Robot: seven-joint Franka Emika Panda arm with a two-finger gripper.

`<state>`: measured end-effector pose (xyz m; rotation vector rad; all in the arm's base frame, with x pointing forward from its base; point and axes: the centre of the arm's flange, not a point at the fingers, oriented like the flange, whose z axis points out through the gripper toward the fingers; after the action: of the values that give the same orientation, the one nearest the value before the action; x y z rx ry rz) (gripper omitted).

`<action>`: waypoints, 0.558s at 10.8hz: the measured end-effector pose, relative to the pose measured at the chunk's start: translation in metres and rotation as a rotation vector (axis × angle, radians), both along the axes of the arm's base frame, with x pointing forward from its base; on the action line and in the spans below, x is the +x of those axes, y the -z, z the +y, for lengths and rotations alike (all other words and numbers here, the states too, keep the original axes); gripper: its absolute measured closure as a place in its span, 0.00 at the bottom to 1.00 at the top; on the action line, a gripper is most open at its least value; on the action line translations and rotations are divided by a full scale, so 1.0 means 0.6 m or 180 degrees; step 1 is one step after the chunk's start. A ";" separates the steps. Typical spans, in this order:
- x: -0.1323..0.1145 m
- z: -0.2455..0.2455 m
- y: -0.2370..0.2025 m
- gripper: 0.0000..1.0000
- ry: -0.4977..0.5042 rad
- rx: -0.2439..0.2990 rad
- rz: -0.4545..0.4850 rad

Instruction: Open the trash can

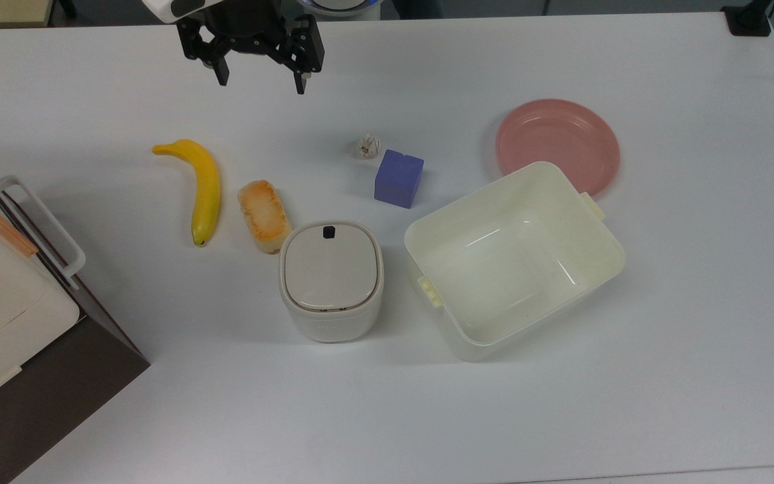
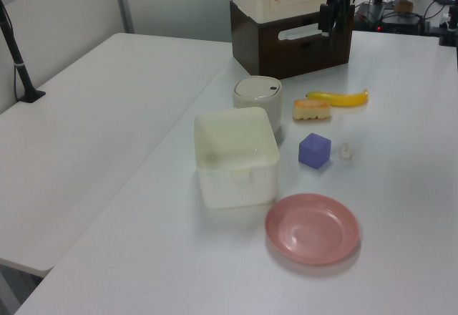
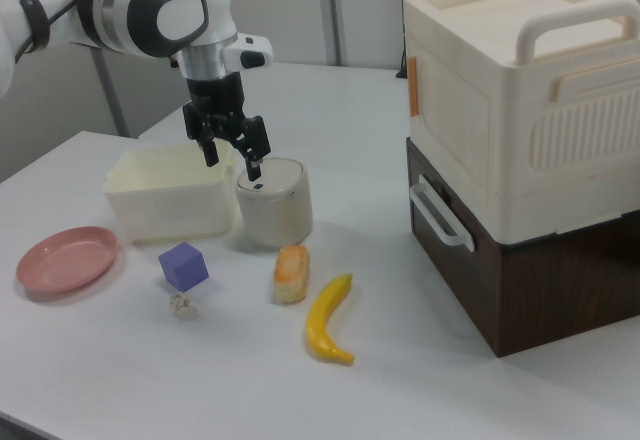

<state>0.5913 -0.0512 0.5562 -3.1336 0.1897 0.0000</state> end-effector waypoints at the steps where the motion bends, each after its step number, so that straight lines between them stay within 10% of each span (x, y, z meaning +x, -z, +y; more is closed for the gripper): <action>1: 0.000 0.000 0.000 0.00 0.0000 0.0000 0.0000; 6: 0.000 -0.027 -0.017 0.00 0.0087 -0.0007 -0.0065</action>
<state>0.5912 -0.0676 0.5661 -3.1315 0.2327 -0.0322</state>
